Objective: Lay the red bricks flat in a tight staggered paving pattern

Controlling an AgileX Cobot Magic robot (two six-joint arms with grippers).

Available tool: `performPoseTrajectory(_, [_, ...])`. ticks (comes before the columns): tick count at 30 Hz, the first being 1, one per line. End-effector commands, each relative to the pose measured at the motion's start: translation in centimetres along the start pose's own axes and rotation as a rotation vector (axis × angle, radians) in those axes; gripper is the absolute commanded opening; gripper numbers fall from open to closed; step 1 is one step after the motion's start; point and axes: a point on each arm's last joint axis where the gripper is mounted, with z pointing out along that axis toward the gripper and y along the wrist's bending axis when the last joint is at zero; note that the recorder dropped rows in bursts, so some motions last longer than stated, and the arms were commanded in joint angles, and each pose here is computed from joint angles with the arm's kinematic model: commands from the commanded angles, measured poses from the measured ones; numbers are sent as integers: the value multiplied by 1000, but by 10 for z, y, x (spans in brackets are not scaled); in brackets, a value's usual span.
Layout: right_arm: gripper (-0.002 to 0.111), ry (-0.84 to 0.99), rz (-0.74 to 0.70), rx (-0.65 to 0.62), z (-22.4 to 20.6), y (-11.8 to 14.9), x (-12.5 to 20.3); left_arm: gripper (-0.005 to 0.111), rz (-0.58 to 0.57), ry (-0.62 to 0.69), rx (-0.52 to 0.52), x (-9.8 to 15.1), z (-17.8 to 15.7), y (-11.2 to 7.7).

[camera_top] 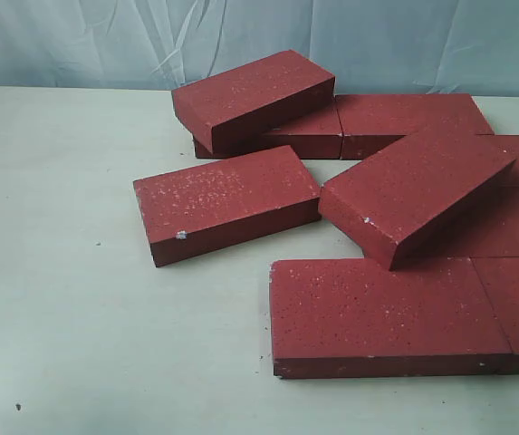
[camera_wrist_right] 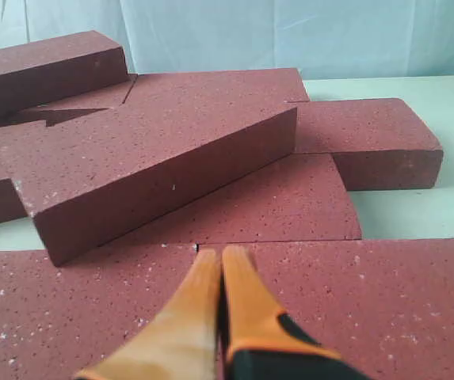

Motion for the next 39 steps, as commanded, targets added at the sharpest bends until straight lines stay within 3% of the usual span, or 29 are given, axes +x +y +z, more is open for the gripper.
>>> performPoseTrajectory(1, [-1, -18, -7, 5, 0, 0, -1, 0, -6, -1, 0, 1, 0, 0])
performPoseTrajectory(14, [-1, -144, -8, 5, -1, 0, -12, 0, -6, -1, 0, 1, 0, 0])
performPoseTrajectory(24, [-1, -557, -9, 3, -14, 0, -47, 0, -6, -1, 0, 1, 0, 0])
performPoseTrajectory(39, [-1, -659, -9, 2, -20, 0, -56, 0, -6, -1, 0, 1, 0, 0])
